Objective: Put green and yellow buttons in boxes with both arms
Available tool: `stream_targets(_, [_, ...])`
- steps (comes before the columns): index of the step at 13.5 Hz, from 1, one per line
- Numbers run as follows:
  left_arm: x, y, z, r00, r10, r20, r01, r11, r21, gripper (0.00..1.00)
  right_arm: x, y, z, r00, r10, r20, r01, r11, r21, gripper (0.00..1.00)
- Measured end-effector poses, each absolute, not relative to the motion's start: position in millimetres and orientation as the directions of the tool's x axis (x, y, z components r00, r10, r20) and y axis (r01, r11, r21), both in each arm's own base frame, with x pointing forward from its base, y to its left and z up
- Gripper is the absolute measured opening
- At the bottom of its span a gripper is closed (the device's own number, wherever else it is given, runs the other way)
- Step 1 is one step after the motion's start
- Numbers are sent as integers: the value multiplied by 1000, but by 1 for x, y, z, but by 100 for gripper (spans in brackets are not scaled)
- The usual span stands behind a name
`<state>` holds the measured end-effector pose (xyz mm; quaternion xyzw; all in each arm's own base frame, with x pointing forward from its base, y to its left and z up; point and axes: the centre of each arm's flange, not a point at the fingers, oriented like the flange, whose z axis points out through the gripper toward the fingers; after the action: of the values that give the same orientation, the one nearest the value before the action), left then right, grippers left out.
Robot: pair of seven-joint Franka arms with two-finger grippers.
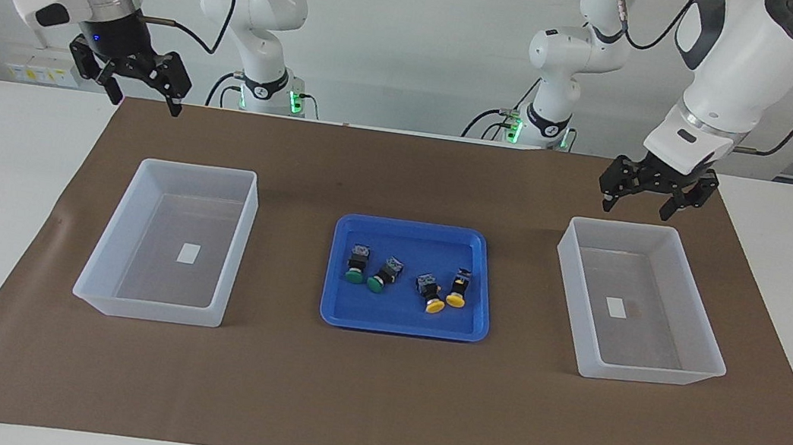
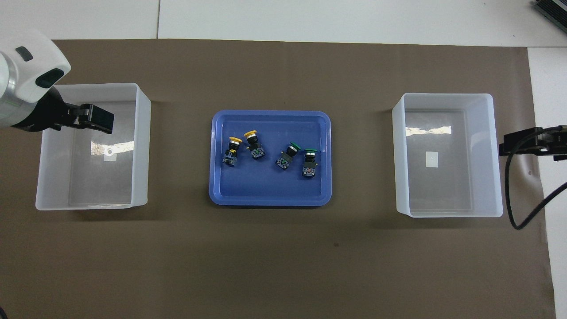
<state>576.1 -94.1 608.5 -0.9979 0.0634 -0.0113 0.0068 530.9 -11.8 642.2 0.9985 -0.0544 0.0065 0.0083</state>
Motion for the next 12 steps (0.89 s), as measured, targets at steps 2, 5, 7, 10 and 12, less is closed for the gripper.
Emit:
stream_targets(2, [576,-94,609,992,-127,22,-126,-992,-15,100,531,-11,642,994,-109,14,-109,-994,16,100])
stream_targets(5, [576,-94,609,992,-127,22,-126,-992,-15,100,531,-9,642,993,-115,14,-115,-993,16,100])
stream_targets(7, [576,-94,609,992,-127,22,-126,-992,-15,100,531,-9,643,993,-115,14,-115,-993,16,100])
stream_targets(10, [576,-94,609,992,-127,22,-126,-992,-15,100,526,-7,642,994,-111,9,-111,-994,14,100])
stream_targets(12, [576,-94,609,992,-127,22,-126,-992,-15,100,532,11,632,995,-84,47,-84,-996,9,100])
